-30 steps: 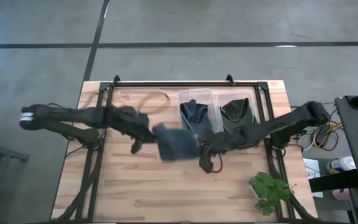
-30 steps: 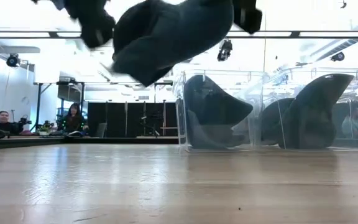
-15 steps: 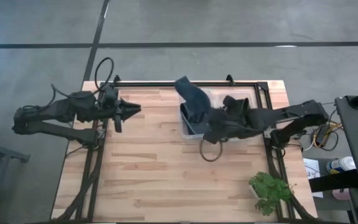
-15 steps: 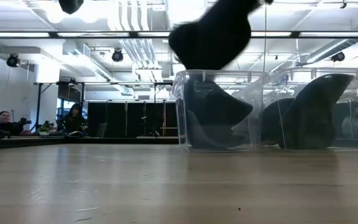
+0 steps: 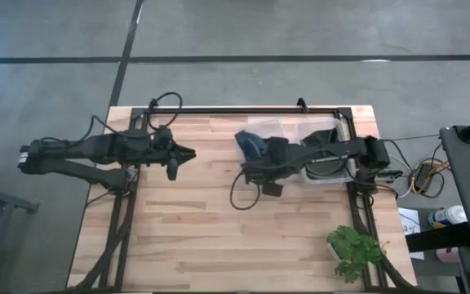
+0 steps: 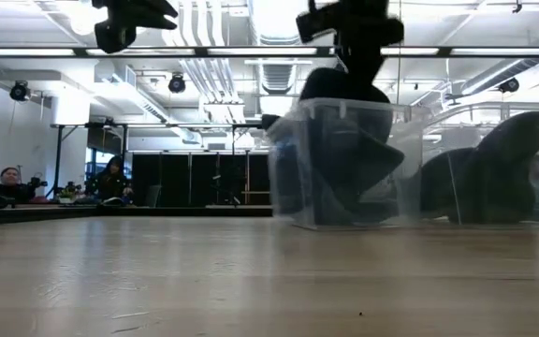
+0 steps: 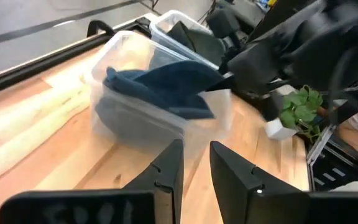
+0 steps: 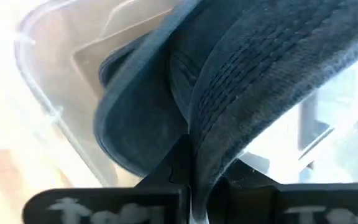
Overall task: Pick & Place hat
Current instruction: Put the blue cap into the left transparent bin
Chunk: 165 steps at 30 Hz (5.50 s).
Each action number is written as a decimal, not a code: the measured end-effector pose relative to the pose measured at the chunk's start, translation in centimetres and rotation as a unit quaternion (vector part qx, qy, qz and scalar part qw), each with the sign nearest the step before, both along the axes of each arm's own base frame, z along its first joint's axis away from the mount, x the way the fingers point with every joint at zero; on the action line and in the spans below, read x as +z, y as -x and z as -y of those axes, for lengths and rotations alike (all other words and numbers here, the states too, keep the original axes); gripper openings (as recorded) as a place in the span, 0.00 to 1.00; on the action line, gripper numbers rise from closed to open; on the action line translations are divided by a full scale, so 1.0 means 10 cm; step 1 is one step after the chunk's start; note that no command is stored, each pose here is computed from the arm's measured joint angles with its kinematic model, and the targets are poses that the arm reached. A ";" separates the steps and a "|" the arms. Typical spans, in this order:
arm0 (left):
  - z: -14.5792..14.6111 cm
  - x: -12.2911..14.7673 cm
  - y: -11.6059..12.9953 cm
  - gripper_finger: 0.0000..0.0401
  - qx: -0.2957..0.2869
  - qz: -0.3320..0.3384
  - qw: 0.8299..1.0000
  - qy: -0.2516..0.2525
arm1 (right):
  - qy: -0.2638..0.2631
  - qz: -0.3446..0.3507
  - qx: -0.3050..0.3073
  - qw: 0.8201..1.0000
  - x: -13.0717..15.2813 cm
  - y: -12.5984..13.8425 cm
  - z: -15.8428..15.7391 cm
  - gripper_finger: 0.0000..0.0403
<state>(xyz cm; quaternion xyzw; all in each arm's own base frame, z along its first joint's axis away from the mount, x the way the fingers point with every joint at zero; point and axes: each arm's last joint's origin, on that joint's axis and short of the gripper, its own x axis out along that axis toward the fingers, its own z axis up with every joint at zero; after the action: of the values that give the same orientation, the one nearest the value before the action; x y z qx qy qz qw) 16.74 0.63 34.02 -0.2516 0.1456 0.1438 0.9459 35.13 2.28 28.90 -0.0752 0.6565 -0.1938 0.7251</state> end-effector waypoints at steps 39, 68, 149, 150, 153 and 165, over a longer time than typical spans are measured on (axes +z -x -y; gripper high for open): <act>-0.07 -0.29 -0.62 0.18 0.003 -0.035 0.998 -0.057 | 0.044 -0.012 -0.023 0.999 0.18 0.23 -0.26 0.03; -0.19 -0.19 -0.81 0.18 -0.018 -0.050 0.981 -0.186 | 0.423 -0.122 0.391 0.808 0.44 0.79 -1.04 0.03; -0.02 0.01 -0.94 0.18 -0.111 -0.087 0.966 -0.218 | 0.132 -0.113 0.016 0.985 -0.08 0.67 0.07 0.03; -0.02 -0.03 -0.98 0.18 -0.113 -0.094 0.964 -0.221 | 0.124 -0.101 0.019 0.987 -0.02 0.65 0.07 0.03; -0.04 -0.15 -1.10 0.18 -0.120 -0.115 0.959 -0.231 | 0.078 -0.064 0.007 0.995 0.15 0.59 0.07 0.03; -0.28 -0.71 -1.46 0.18 -0.056 -0.246 0.936 -0.246 | 0.098 0.027 -0.092 0.991 0.38 0.52 0.16 0.03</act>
<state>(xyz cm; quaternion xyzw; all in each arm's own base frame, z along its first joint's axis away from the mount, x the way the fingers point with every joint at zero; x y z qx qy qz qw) 31.31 3.45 26.91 0.0408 0.3478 0.1799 0.9193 29.90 0.68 32.68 -0.0797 0.6189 -0.3246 0.7108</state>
